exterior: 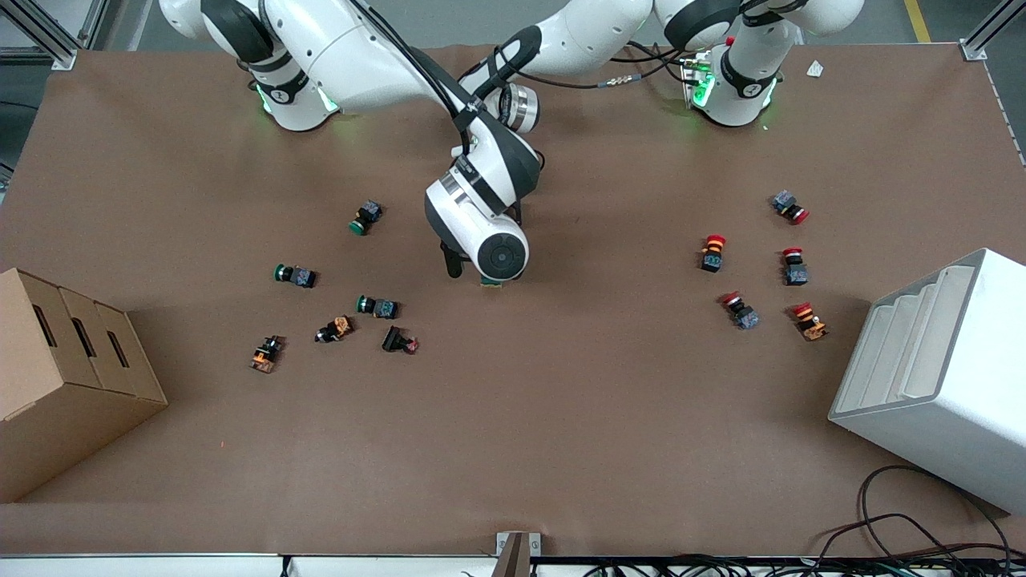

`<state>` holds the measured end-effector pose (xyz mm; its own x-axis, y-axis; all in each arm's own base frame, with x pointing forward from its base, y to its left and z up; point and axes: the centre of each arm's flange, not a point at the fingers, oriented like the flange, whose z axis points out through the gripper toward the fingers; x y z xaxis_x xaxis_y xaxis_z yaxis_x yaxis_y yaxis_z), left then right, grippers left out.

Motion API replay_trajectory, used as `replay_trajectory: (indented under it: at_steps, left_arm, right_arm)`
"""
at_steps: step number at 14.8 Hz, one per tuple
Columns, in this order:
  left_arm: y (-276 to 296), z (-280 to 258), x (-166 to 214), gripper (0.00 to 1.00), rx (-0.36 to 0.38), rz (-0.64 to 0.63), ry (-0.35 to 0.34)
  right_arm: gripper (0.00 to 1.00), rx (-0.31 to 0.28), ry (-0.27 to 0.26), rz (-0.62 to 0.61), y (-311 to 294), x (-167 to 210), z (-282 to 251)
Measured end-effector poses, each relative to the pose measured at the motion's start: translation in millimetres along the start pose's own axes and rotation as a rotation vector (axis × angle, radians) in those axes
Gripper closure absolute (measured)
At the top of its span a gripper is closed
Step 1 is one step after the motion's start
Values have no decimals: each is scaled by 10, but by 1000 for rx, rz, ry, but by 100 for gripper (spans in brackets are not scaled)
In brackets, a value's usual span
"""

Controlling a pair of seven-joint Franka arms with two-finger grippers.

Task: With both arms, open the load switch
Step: 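Press the white lever fully over with the right gripper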

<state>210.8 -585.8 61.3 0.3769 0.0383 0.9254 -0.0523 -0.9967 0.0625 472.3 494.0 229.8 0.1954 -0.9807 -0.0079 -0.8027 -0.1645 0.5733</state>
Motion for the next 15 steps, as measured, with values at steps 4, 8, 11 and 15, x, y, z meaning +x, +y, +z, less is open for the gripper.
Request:
replay_trajectory:
  at_steps: [4, 8, 11, 15]
  left_arm:
    - [-4, -6, -9, 0, 0, 7, 1]
    - [-18, -25, -35, 0, -4, 51, 0]
    - [-24, -42, -49, 0, -4, 60, 4]
    - [-27, -45, -53, 0, -4, 61, 5]
  right_arm:
    - [0, -10, 7, 0, -1, -5, 65]
    - [0, -14, 10, 0, -4, -11, 120]
    - [0, -18, 19, 1, -6, -14, 190]
    - [0, -15, 26, -1, -2, -29, 220]
